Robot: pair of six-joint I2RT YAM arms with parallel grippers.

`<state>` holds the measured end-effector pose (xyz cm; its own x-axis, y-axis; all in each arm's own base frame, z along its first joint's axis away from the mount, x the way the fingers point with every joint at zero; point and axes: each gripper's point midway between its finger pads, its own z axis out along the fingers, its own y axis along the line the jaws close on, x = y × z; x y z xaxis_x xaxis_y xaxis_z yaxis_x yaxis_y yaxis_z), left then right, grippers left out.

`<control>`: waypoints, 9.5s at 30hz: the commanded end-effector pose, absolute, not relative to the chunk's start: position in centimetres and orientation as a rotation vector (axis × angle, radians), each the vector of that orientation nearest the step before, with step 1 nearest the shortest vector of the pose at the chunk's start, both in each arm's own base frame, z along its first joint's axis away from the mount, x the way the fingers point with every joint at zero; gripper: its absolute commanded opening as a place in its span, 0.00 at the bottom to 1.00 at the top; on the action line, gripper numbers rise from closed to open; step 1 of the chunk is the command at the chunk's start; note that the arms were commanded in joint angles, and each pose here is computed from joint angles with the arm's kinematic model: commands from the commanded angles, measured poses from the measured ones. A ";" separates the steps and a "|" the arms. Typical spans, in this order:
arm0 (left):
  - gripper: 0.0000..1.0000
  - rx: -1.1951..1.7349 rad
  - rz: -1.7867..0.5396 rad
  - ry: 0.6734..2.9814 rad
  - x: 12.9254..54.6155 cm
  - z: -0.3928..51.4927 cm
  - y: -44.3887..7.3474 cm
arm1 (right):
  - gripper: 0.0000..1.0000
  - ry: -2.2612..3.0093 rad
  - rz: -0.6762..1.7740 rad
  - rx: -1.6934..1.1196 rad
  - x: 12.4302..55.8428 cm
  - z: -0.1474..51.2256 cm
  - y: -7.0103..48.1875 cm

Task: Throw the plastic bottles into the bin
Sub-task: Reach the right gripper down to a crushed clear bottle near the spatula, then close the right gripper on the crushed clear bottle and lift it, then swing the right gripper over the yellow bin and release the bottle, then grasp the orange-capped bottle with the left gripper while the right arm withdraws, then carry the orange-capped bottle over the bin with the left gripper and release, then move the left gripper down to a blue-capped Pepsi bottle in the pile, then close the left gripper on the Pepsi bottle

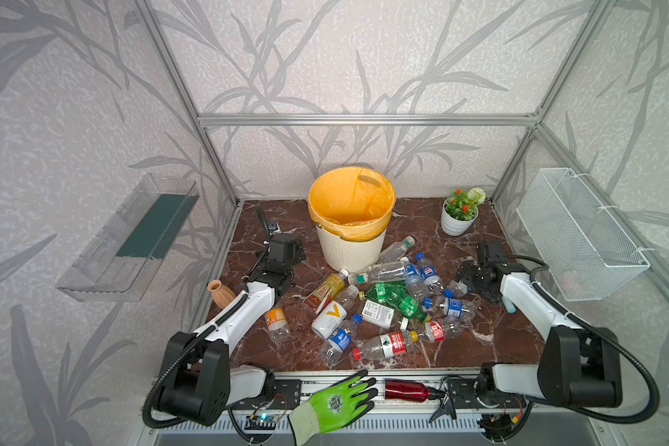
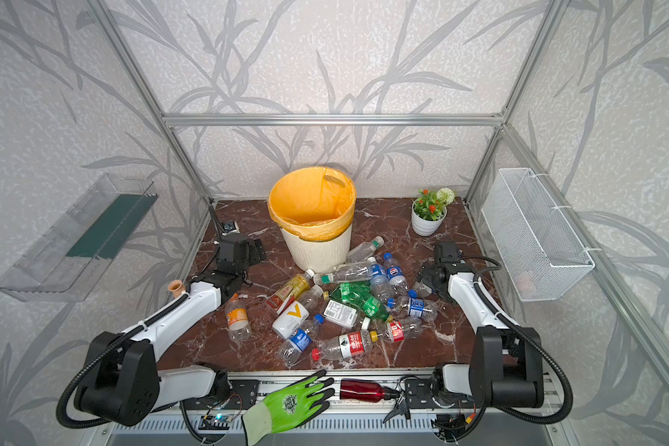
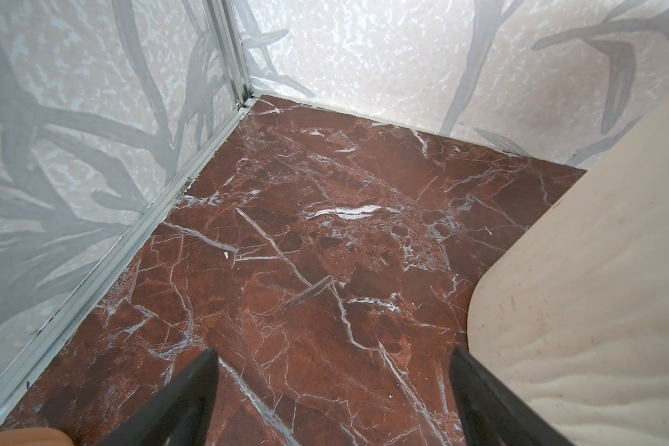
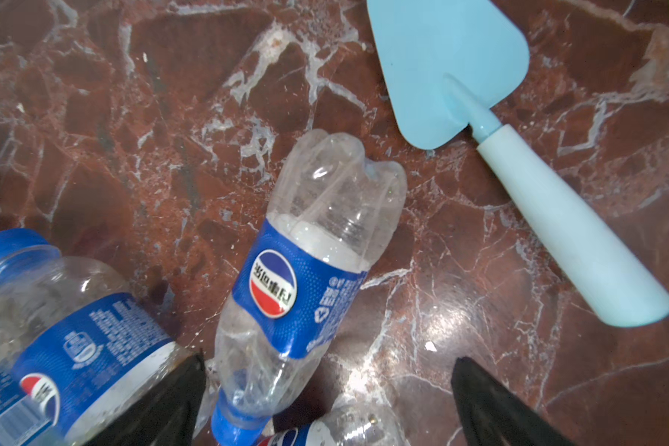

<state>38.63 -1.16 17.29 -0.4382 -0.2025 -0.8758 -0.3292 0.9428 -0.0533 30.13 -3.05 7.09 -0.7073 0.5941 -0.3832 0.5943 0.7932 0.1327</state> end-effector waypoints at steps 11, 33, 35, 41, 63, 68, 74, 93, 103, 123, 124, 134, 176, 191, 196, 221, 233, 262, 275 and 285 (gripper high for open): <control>0.93 -0.345 0.154 2.056 39.3 17.2 -1.7 | 0.98 2.639 0.079 0.949 33.3 3.5 -2.4; 0.93 -0.451 0.103 2.001 39.0 19.1 -1.4 | 0.60 2.215 0.209 0.727 37.7 15.8 -2.7; 0.93 -0.458 0.093 1.998 39.1 19.3 -1.4 | 0.63 2.200 0.151 0.706 37.3 16.6 -3.4; 0.93 -0.466 0.073 2.019 39.1 18.8 -1.7 | 0.86 2.435 0.077 0.716 35.5 12.1 -3.2; 0.94 -0.454 0.119 2.033 38.3 18.4 -1.2 | 0.56 2.595 0.119 0.761 36.4 4.5 -2.1; 0.94 -0.475 0.120 2.028 38.3 18.4 -1.0 | 0.49 2.452 0.162 0.714 37.3 9.7 -2.2; 0.95 -0.553 0.157 1.997 37.6 18.6 0.2 | 0.46 2.145 0.332 0.595 38.2 21.3 -0.7; 0.99 -0.670 0.241 1.982 34.6 19.6 2.7 | 0.48 1.485 0.878 -0.067 42.4 49.6 24.1; 0.99 -0.709 0.369 2.039 32.3 19.9 4.1 | 0.90 1.760 0.708 -0.298 48.6 45.3 31.3; 0.99 -0.851 0.446 2.123 26.6 17.5 5.4 | 0.98 1.966 0.579 0.061 39.2 29.6 15.9; 0.99 -0.869 0.457 2.137 26.2 17.2 5.5 | 0.98 1.987 0.590 0.092 38.7 28.3 15.1; 0.96 -0.959 0.462 2.296 23.8 11.7 4.8 | 0.98 2.057 0.534 0.352 35.5 21.2 7.4; 0.41 -0.805 0.119 2.187 30.8 17.7 1.0 | 0.98 2.031 0.466 0.557 34.6 19.7 3.1; 0.40 -0.351 -0.350 1.494 39.6 47.3 -4.7 | 0.98 1.969 0.434 0.600 32.8 20.3 1.2; 0.37 -0.147 -0.542 1.673 45.2 44.8 -13.3 | 0.98 1.957 0.495 0.626 32.8 20.4 1.8; 0.99 0.002 -0.401 1.742 40.1 41.8 -14.9 | 0.98 2.059 0.442 0.655 30.2 18.3 1.4; 0.99 0.195 -0.300 1.936 35.0 34.4 -18.3 | 0.98 2.094 0.435 0.731 28.5 15.7 1.1; 0.72 0.425 -0.249 2.390 18.1 13.9 -19.0 | 0.97 2.111 0.502 0.682 25.0 12.7 2.2; 0.66 0.537 -0.290 2.607 14.9 8.3 -20.2 | 0.97 2.147 0.522 0.661 24.9 11.9 2.7; 0.67 0.615 -0.259 2.683 14.3 6.2 -21.0 | 0.97 2.160 0.514 0.657 24.9 11.5 2.7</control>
